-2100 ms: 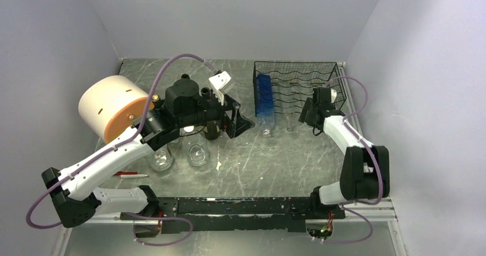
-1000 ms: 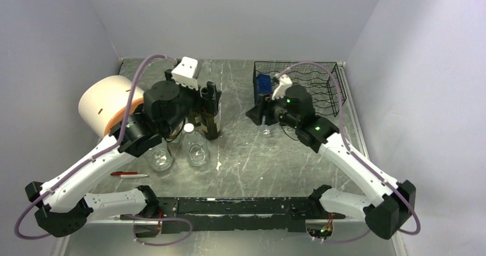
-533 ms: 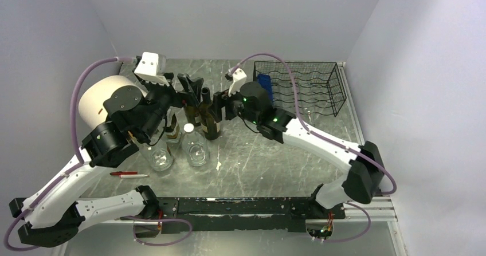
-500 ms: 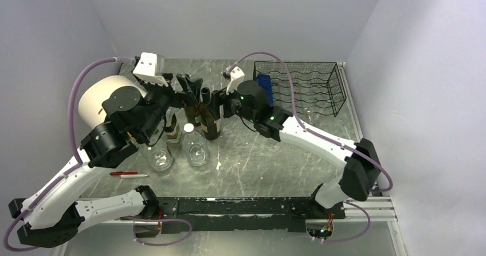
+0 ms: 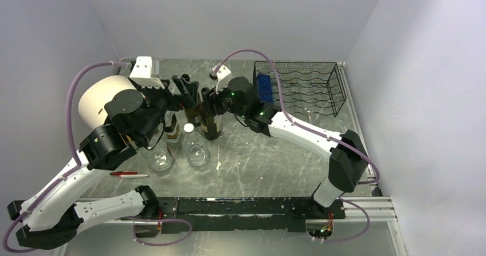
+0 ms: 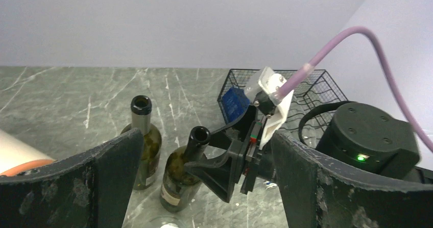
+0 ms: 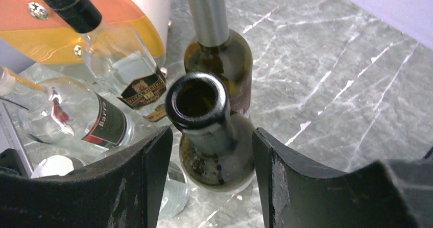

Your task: Put the wine bottle on the wine rack

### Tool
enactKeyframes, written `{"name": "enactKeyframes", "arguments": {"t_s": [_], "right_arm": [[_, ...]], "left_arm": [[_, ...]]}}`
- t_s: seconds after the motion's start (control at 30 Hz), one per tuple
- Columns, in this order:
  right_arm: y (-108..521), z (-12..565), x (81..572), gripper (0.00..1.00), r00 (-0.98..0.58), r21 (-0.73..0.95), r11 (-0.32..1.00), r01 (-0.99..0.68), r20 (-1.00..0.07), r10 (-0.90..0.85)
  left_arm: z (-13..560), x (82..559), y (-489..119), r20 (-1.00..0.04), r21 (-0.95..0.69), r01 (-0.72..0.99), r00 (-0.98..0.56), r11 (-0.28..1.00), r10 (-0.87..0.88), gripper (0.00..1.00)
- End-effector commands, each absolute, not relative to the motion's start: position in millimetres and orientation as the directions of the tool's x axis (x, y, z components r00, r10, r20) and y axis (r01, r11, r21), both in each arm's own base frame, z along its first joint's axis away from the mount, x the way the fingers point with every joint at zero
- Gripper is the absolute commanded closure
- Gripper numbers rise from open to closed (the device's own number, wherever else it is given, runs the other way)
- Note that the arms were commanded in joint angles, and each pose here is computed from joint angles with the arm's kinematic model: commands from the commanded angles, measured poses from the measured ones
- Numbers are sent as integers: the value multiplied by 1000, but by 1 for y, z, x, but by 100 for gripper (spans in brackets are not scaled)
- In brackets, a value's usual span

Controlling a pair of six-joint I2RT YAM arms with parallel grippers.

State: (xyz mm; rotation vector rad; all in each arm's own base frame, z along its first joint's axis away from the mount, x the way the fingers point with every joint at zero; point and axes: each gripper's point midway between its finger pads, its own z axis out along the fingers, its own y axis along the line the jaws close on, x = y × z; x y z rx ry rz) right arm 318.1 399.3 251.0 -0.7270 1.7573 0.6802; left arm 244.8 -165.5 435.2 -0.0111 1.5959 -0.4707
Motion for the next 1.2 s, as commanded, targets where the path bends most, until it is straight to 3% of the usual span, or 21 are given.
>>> {"name": "enactKeyframes", "arguments": {"t_s": [0.0,0.17,0.37,0.5,0.83,1.17], "right_arm": [[414,268,322,39,-170,44,606,-794,-974,-152],[424,259,330,50,-208,82,620,-780,-969,-133],[419,263,338,87,-232,105,684,-721,-968,-96],[400,283,339,99,-201,109,734,-671,-979,-39],[343,349,333,100,-122,89,834,-545,-992,26],[283,385,297,100,-148,147,865,-480,-985,85]], "left_arm": [[423,248,-149,-951,-309,180,-87,934,-297,1],[414,243,-158,-963,-270,257,-90,928,-255,1],[393,242,-156,-971,-237,264,-93,935,-220,1],[380,239,-154,-968,-247,261,-114,933,-224,1],[342,248,-196,-984,-167,396,-123,903,-129,1],[320,258,-250,-992,-129,557,-70,821,-108,1]]}}
